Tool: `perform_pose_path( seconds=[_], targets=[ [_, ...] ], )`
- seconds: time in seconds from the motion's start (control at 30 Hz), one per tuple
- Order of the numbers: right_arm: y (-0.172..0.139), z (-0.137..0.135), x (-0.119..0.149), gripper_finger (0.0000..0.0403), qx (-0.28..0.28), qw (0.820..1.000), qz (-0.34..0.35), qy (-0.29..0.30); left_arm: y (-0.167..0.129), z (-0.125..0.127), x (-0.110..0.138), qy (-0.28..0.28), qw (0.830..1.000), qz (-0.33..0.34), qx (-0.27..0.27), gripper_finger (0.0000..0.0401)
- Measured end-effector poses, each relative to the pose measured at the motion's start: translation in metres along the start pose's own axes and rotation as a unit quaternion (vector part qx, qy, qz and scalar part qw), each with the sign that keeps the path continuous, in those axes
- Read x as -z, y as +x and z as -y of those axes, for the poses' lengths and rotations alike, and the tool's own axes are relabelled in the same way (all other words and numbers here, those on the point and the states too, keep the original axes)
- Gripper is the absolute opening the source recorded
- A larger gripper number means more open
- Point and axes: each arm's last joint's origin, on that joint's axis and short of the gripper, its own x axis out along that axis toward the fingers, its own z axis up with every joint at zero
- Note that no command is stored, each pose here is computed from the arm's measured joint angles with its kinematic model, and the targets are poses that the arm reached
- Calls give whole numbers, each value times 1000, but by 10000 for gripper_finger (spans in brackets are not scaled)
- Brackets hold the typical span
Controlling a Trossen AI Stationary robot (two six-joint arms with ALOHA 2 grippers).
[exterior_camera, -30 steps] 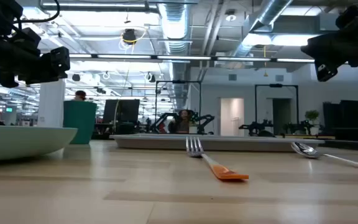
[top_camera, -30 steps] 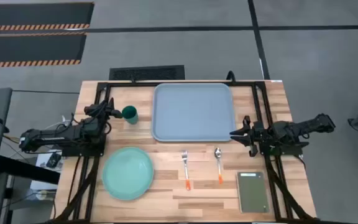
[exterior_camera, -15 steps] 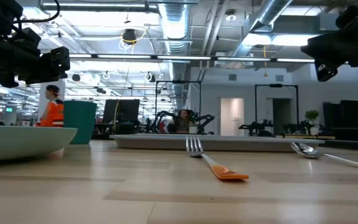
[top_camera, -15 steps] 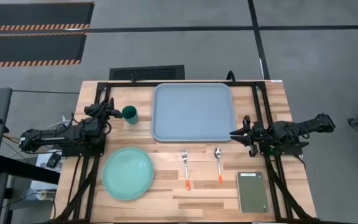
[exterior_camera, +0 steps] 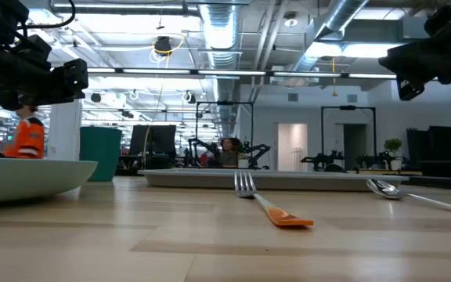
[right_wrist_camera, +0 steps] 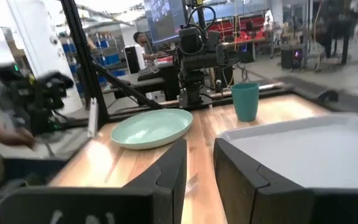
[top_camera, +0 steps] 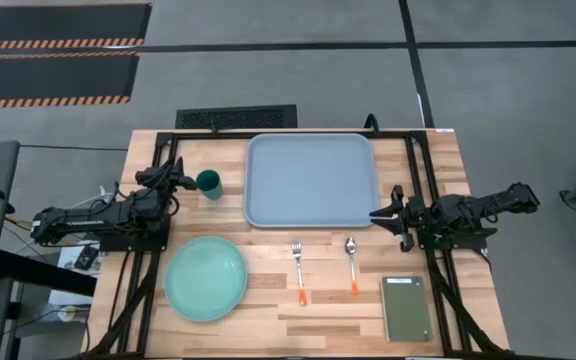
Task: Pick and place plate/cup/fork/spoon on tray
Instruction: Put the dark green cup on the gray tray
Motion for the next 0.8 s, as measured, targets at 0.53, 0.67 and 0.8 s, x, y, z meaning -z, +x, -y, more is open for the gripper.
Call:
perform_pose_path(
  seconds=[0.53,0.67,0.8],
  targets=[
    [-6,1,-35,108,5,969,187,161,0,0,0,-1,1000,0,0,123],
    [-10,3,-45,108,11,956,237,171,0,1,0,-35,999,-3,11,123],
    [-11,5,-46,108,32,951,251,175,0,3,-3,-57,997,-14,40,123]
  ],
)
